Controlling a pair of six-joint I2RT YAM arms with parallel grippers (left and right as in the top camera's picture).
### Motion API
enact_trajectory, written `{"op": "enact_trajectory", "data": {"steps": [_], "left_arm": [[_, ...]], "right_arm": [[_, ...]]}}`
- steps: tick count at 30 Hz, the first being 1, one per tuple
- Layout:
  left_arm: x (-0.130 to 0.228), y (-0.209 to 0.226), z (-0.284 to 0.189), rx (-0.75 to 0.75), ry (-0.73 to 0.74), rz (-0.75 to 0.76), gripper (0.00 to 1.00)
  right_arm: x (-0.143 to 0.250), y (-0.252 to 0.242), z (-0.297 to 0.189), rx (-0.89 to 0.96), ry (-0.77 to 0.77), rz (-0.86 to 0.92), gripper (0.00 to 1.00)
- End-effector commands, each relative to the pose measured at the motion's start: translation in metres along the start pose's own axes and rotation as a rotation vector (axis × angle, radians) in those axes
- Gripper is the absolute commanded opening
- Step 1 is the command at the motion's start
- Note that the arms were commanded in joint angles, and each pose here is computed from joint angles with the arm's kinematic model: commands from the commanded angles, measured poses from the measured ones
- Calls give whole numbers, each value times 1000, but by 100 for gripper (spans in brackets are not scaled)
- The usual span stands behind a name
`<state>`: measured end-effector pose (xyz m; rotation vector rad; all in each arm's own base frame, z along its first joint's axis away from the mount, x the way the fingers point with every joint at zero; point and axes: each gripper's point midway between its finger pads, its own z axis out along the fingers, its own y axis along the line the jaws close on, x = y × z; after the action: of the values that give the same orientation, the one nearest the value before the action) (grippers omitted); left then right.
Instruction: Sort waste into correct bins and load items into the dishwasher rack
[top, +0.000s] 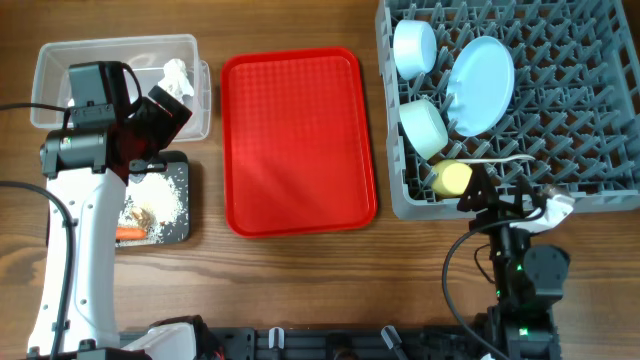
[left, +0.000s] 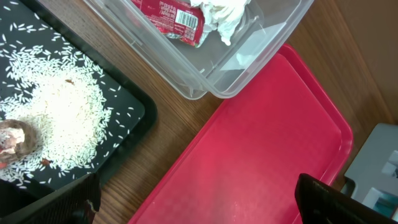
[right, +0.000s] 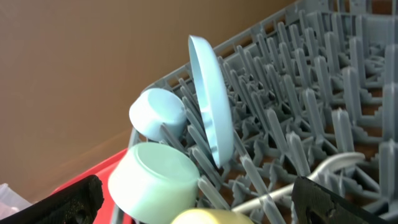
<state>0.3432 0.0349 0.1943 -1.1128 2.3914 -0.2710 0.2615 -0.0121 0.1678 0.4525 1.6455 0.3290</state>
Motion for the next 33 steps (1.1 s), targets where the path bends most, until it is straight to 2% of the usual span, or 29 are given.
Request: {"op": "enact_trajectory", "data": {"steps": [1,5,8,14,33], "left_arm": [[1,-3,1,8,6,8,100],[1,-3,1,8,5,8,100],[0,-3,1,8,5,8,100],[0,-3,1,8,5,8,100],[0,-3,1,8,5,8,100]], "right_arm": [[1,3,-4,-33,-36,-65,100],[12,15,-7,-123,-28,-273,100],[17,14,-9,-133,-20,-335,100],[0,21,-17,-149,-104,-338,100],[5,19,-16,-142,-82,-337,100]]}}
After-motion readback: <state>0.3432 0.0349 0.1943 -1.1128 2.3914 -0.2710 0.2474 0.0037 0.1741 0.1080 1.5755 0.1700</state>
